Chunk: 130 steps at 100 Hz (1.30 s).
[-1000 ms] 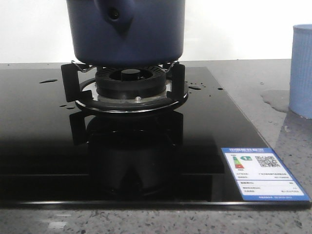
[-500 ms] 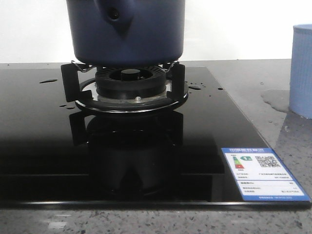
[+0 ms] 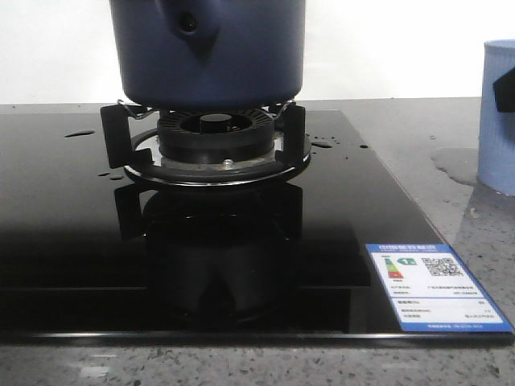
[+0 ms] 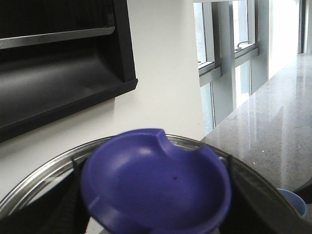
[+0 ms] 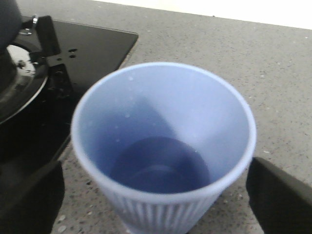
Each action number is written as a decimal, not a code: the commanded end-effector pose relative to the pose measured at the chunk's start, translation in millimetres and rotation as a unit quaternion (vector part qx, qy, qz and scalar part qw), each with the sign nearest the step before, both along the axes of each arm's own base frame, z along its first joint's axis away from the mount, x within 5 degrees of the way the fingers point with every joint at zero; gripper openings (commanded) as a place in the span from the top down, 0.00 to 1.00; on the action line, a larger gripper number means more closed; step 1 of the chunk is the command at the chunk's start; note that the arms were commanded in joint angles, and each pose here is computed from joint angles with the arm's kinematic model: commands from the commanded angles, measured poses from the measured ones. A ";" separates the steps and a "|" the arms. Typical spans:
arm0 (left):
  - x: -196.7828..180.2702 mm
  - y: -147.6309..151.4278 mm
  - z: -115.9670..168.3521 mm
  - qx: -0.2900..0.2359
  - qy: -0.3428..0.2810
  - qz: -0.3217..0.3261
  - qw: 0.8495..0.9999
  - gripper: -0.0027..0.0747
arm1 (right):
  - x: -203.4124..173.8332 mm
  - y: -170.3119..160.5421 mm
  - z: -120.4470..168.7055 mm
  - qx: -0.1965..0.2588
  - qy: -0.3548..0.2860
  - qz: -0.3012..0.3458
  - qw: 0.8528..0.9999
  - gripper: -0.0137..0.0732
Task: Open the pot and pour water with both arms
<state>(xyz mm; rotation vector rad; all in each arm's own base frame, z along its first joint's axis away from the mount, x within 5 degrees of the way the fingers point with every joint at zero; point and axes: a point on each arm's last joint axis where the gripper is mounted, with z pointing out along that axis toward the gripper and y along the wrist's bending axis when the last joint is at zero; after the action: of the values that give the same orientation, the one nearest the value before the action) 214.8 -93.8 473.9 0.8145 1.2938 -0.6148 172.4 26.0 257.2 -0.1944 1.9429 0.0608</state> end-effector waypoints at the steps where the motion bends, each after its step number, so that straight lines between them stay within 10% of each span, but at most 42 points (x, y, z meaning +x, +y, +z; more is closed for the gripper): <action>1: -12.2 2.5 22.4 -0.050 -0.021 -0.003 0.999 0.52 | 8.3 -2.9 8.0 -0.014 -0.028 -0.029 0.999 0.08; 34: -12.2 2.5 22.4 -0.050 -0.021 -0.003 0.999 0.52 | 22.8 0.5 -4.9 -0.002 -0.009 -0.061 0.998 0.10; 61: -12.2 2.5 22.4 -0.050 -0.021 -0.003 0.999 0.52 | 24.5 0.9 -7.3 -0.007 -0.004 -0.060 0.998 0.58; 83: -12.2 2.5 22.4 -0.050 -0.021 -0.003 0.999 0.52 | 24.6 1.2 -4.6 -0.005 -0.008 -0.059 0.998 0.61; 130: -13.1 1.8 22.2 -0.048 -0.021 -0.009 0.999 0.52 | 32.0 28.0 124.8 0.039 -0.139 0.079 0.986 0.61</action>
<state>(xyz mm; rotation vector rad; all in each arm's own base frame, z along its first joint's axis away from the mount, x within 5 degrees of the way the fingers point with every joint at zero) 214.1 -94.2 473.7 0.8213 1.2924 -0.6212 201.8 49.4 348.6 -0.2442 1.7196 0.1829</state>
